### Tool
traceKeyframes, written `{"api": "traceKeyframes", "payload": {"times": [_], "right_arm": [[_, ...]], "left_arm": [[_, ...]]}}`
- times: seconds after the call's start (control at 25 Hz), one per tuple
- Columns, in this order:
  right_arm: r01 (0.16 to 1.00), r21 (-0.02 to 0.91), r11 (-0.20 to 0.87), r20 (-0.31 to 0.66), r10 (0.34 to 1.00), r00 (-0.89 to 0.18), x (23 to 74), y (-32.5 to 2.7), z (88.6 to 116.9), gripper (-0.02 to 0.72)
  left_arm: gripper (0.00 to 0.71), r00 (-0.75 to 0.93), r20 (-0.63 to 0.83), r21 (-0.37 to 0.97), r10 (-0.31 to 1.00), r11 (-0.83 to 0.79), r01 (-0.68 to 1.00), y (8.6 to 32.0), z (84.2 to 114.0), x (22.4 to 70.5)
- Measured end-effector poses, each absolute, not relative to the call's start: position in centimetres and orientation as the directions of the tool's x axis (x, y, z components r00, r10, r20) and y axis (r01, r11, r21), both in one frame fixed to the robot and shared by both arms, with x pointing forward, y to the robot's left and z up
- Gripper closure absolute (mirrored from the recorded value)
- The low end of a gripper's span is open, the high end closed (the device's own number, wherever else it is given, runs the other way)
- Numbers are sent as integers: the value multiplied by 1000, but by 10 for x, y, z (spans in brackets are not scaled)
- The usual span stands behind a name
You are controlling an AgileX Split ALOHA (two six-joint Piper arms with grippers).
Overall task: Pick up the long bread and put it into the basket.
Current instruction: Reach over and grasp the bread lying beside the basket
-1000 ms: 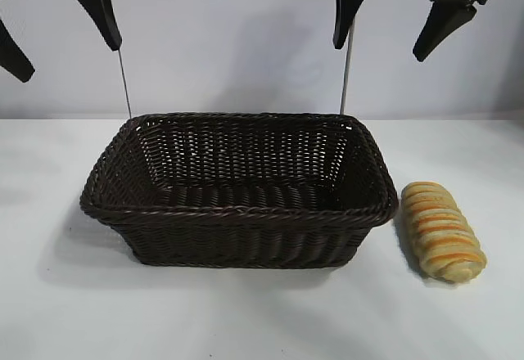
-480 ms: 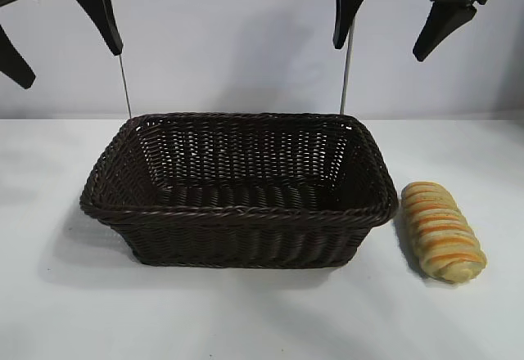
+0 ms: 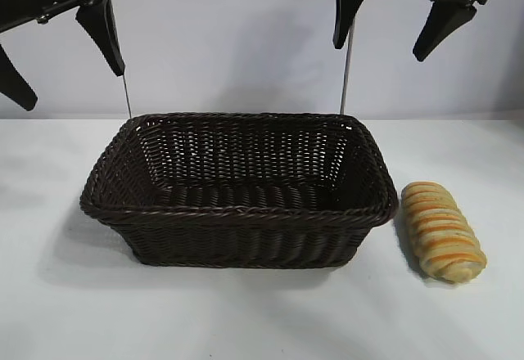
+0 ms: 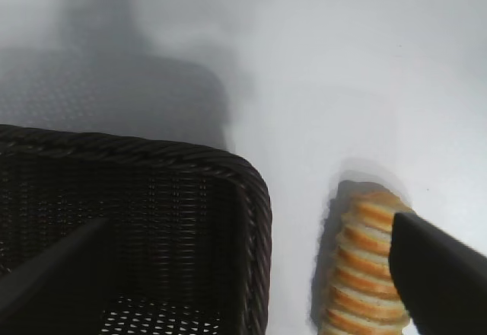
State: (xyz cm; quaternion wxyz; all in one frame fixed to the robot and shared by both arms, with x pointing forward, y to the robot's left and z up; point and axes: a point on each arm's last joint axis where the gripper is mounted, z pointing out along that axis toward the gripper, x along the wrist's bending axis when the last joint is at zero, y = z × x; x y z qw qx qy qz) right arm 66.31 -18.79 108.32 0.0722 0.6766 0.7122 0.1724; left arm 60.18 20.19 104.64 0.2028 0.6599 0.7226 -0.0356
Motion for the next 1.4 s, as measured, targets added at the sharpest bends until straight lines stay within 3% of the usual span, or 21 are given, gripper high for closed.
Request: {"api": "traceKeyframes", "payload": {"times": [0.56, 0.96, 1.28, 1.4], "right_arm": [[937, 347, 52, 115, 989, -97, 663, -188, 1083, 8], [927, 362, 99, 12, 994, -111, 665, -197, 1083, 8], [895, 431, 115, -34, 993, -112, 651, -206, 1114, 8], [909, 402, 112, -43, 994, -103, 641, -213, 1110, 8]], "left_arm": [[25, -46, -340, 218, 939, 126, 968, 202, 1046, 602], [25, -46, -340, 218, 939, 126, 968, 202, 1046, 602], [25, -46, -340, 218, 939, 126, 968, 202, 1046, 602], [25, -46, -341, 225, 939, 129, 966, 202, 1047, 603]]}}
